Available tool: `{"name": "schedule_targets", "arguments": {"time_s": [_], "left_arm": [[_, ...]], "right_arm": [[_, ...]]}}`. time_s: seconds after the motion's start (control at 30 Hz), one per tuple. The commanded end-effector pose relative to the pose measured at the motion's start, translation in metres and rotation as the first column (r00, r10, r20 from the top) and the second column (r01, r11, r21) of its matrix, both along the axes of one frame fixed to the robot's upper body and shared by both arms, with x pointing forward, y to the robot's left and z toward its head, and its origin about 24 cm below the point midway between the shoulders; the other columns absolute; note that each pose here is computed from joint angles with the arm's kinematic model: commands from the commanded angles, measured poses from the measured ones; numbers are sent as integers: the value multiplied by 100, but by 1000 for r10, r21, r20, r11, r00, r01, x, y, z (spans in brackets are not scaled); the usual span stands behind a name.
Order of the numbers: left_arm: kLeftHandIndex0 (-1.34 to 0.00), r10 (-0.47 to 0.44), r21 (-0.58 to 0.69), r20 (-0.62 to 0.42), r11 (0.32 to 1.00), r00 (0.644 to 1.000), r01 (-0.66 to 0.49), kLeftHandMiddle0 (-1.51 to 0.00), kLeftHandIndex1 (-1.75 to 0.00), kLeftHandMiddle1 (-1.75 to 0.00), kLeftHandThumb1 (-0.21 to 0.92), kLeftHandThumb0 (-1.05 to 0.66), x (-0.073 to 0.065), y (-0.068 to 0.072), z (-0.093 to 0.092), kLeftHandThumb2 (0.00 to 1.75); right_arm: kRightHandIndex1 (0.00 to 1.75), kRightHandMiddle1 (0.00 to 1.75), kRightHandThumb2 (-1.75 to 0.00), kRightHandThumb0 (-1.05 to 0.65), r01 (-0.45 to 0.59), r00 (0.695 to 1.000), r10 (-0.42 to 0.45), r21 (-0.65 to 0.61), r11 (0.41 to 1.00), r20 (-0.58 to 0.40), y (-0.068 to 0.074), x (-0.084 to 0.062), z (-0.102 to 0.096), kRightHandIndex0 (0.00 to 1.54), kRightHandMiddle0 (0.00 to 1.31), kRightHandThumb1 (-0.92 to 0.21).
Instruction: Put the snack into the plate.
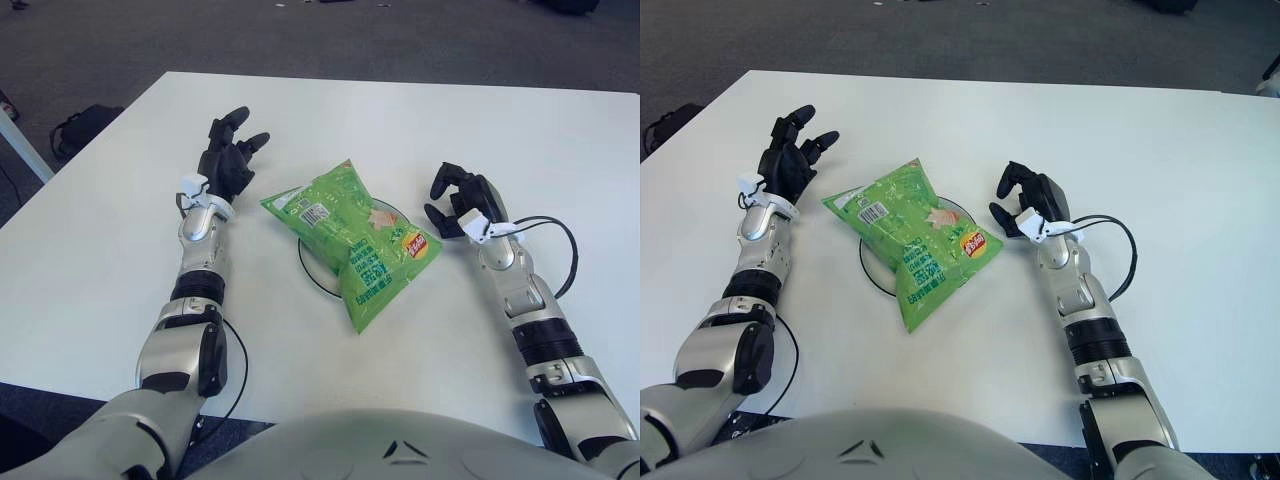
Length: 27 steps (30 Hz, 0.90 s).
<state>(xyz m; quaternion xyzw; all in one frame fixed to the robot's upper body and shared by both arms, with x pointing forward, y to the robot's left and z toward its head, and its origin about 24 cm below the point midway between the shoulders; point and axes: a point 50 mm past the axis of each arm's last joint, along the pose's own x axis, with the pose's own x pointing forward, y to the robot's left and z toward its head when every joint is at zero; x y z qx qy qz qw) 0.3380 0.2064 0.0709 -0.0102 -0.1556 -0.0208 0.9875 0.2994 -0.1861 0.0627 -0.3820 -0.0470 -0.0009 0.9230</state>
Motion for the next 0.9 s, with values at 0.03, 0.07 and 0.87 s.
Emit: {"name": "schedule_targets", "arguments": {"time_s": [0.03,0.07,0.87], "left_arm": [[-57,47,68,-110,997,993,-40,-87,-173,-172,92,-62,-13,8,-28,87],[-61,61,86,-140,995,988,-49,-91,-174,-173,92,-60,-15,11,-33,85],[-117,23,202,-311,978,950,42,-141,-175,-175,82,-52,-27,13,-63,82]], "right_arm": [[175,175,-140,-51,28,965,-37,-40,999,-260,-7,-25,-54,130,67,-25],[175,175,-140,-51,28,966,-37,-39,999,-257,-7,-25,-54,130,67,-25],[175,175,-141,-52,19,969,-32,-53,998,-247,-13,-30,-54,130,68,-24]]}}
